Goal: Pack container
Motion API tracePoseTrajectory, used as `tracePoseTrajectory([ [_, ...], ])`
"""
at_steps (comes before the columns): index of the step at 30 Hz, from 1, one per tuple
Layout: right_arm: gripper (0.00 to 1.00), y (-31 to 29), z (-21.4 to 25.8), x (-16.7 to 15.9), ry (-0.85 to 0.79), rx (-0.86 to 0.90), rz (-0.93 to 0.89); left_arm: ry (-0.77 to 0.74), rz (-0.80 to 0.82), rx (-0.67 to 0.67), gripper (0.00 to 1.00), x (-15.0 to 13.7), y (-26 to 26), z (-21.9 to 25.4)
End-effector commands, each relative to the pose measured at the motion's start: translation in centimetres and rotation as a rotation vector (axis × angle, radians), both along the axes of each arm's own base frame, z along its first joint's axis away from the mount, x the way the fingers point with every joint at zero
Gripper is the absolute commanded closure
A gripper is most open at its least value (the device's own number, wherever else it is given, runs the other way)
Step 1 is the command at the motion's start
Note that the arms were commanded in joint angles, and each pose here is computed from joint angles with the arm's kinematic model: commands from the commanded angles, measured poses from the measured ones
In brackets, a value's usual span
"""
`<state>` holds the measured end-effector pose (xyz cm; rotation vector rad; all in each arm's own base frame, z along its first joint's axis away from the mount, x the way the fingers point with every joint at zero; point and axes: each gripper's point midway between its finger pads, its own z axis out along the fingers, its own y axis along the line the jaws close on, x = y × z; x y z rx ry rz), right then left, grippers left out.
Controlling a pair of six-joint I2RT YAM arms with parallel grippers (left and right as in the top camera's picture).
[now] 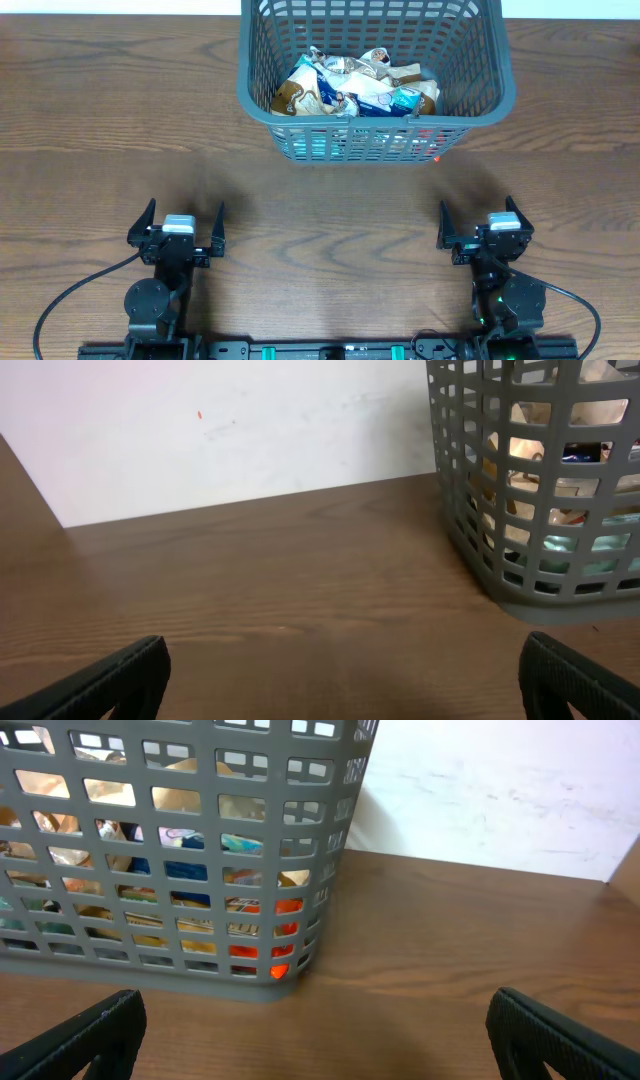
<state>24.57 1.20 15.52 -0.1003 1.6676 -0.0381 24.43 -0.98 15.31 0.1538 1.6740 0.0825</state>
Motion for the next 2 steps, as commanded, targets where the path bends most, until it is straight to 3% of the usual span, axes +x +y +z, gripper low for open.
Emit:
tracePoseTrajectory([
  [1, 0.01, -0.31, -0.11, -0.01, -0.001, -0.011, -0.013, 0.045, 0.028, -0.002, 0.01, -0.05, 0.44, -1.64],
  [2, 0.01, -0.31, -0.11, -0.01, -0.001, -0.011, -0.013, 0.045, 0.028, -0.002, 0.02, -0.05, 0.43, -1.64],
])
